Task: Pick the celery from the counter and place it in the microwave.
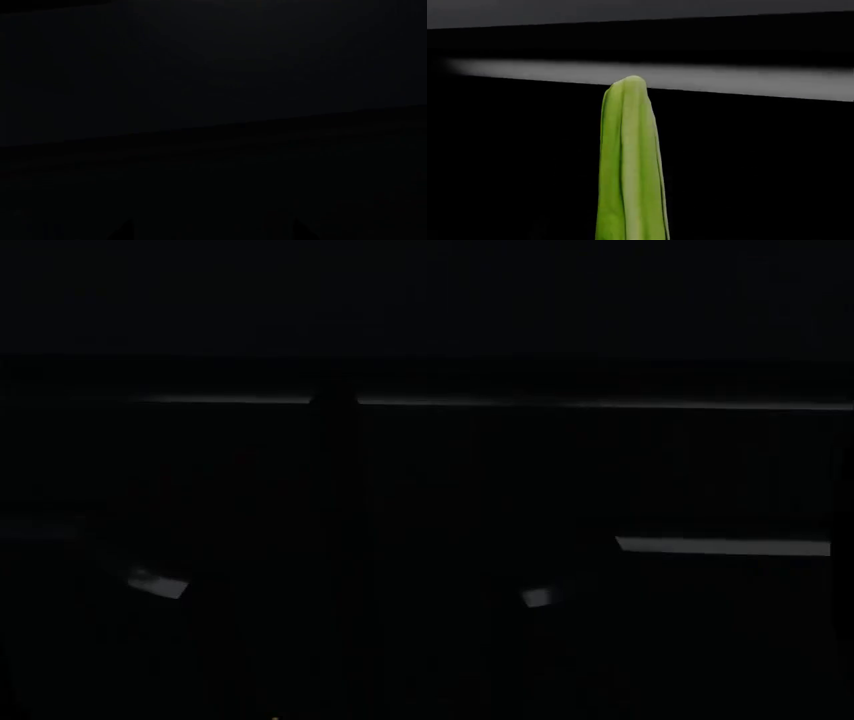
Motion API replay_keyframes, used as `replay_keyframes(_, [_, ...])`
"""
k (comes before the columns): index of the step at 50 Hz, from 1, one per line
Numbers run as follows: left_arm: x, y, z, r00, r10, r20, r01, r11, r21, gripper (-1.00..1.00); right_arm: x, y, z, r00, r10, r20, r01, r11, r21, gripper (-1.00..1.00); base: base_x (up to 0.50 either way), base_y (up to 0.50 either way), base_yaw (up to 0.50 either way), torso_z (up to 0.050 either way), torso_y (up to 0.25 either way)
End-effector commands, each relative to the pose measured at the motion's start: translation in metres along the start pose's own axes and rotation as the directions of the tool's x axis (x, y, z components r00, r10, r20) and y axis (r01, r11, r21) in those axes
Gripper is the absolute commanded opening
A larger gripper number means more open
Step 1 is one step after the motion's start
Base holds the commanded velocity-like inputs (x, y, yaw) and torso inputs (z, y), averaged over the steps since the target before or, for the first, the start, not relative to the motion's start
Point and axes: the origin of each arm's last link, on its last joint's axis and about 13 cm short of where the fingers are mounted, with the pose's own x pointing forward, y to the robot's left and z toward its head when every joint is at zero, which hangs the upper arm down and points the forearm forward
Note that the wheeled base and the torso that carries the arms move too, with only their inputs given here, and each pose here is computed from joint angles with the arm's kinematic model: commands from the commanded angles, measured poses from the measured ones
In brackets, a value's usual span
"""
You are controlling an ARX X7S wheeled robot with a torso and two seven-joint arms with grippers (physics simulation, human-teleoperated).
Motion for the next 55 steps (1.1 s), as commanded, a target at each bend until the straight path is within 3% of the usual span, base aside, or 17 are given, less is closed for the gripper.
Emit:
replay_keyframes(1, [-0.001,0.000,-0.001,1.000,0.003,-0.003,-0.003,1.000,-0.001,1.00,0.011,-0.002,-0.001,0.999,-0.030,-0.023,0.030,1.000,0.000,-1.00,0.00,0.00,0.00,0.000,0.000])
replay_keyframes(20, [-0.004,0.000,-0.007,1.000,0.009,-0.012,-0.010,1.000,-0.007,1.00,0.018,0.001,-0.003,0.999,-0.031,-0.016,0.030,0.998,-0.047,-1.00,0.00,0.00,0.00,0.000,0.000])
replay_keyframes(41, [-0.001,-0.001,-0.003,1.000,0.009,-0.013,-0.009,1.000,-0.008,1.00,0.034,-0.013,-0.023,0.986,-0.065,-0.154,0.054,0.996,-0.072,-1.00,0.00,0.00,0.00,0.000,0.000])
replay_keyframes(42, [-0.004,0.000,-0.006,1.000,0.012,-0.016,-0.012,1.000,-0.010,1.00,0.040,-0.018,-0.035,0.966,-0.055,-0.253,0.031,0.995,-0.099,-1.00,0.00,0.00,0.00,0.000,0.000])
replay_keyframes(55, [-0.006,0.001,-0.009,1.000,0.014,-0.020,-0.014,1.000,-0.011,1.00,0.047,-0.025,-0.048,0.945,-0.079,-0.319,0.047,0.993,-0.109,-1.00,0.00,0.00,0.00,0.000,0.001])
